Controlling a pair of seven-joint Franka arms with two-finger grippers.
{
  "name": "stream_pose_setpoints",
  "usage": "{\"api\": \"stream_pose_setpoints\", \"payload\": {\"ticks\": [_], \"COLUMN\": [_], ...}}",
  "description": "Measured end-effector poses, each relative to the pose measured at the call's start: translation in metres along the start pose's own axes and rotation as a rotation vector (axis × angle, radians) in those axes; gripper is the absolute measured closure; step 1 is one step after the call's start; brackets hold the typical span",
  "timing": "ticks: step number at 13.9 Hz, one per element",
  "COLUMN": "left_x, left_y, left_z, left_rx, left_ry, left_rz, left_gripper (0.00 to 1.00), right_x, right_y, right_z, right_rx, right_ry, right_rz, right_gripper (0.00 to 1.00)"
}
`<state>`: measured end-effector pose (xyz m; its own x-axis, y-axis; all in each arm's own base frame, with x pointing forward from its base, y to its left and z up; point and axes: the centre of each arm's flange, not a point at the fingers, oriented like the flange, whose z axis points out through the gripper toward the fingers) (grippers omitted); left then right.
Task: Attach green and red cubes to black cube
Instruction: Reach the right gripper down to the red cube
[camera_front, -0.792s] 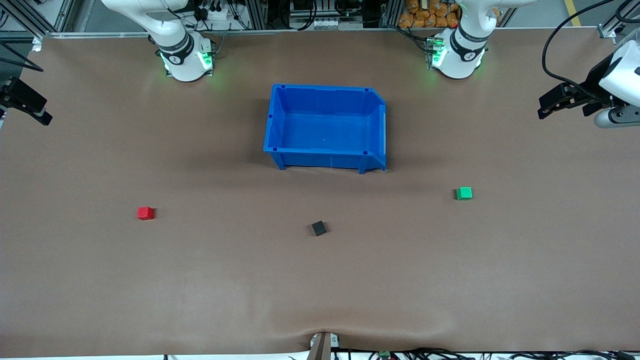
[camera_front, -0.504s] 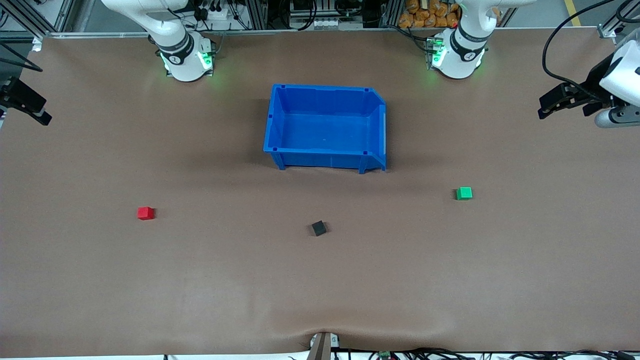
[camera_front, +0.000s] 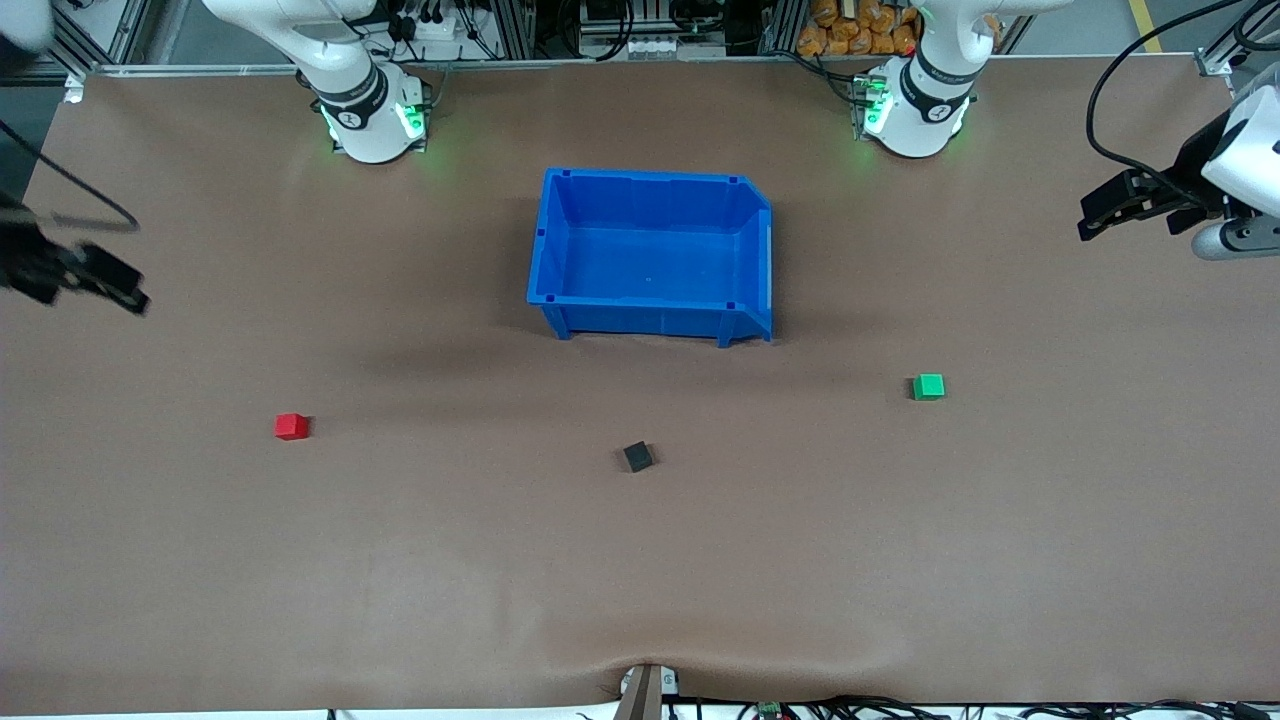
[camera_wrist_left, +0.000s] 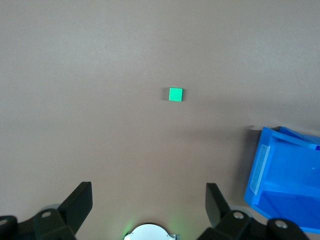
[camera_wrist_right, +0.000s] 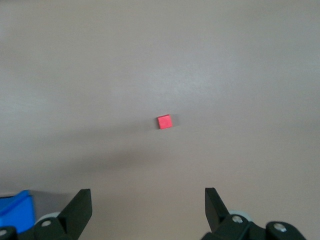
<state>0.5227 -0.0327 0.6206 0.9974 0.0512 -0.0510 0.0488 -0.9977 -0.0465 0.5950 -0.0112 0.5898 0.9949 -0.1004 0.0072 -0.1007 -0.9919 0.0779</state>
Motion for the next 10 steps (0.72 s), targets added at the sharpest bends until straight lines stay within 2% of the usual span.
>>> {"api": "stream_pose_setpoints", "payload": {"ticks": [2,3,5,6,8,10], "left_x": [0.003,0.005,0.007,0.008,0.009,0.009], "left_y": [0.001,0.001,0.001,0.001,0.001,0.001], "left_z": [0.004,0.005,0.007,0.007,0.008,0.008], "left_rx": [0.001,0.001,0.001,0.001,0.001,0.001], "left_ry": [-0.008,-0.010,-0.013,-0.014,-0.015,-0.014], "left_rz": [0.000,0.000,0.000,0.000,0.000,-0.001], "left_gripper": [0.00,0.00,0.00,0.00,0.00,0.00], "right_x": [0.019,0.026,0.035,0.041,0.061,0.079], "right_y": [-0.009,-0.013,-0.021,-0.021,-0.009,0.012], "right_z": [0.036,0.047,0.073,0.098,0.172,0.246], "right_rx": [-0.071,-0.081,-0.086,-0.087,-0.076,-0.073], "right_ry": [-0.027,-0.027,-0.047,-0.086,-0.150,-0.176], "right_rz": [-0.028,-0.038,-0.050,-0.047,-0.020,0.012], "right_gripper": [0.00,0.00,0.00,0.00,0.00,0.00]}}
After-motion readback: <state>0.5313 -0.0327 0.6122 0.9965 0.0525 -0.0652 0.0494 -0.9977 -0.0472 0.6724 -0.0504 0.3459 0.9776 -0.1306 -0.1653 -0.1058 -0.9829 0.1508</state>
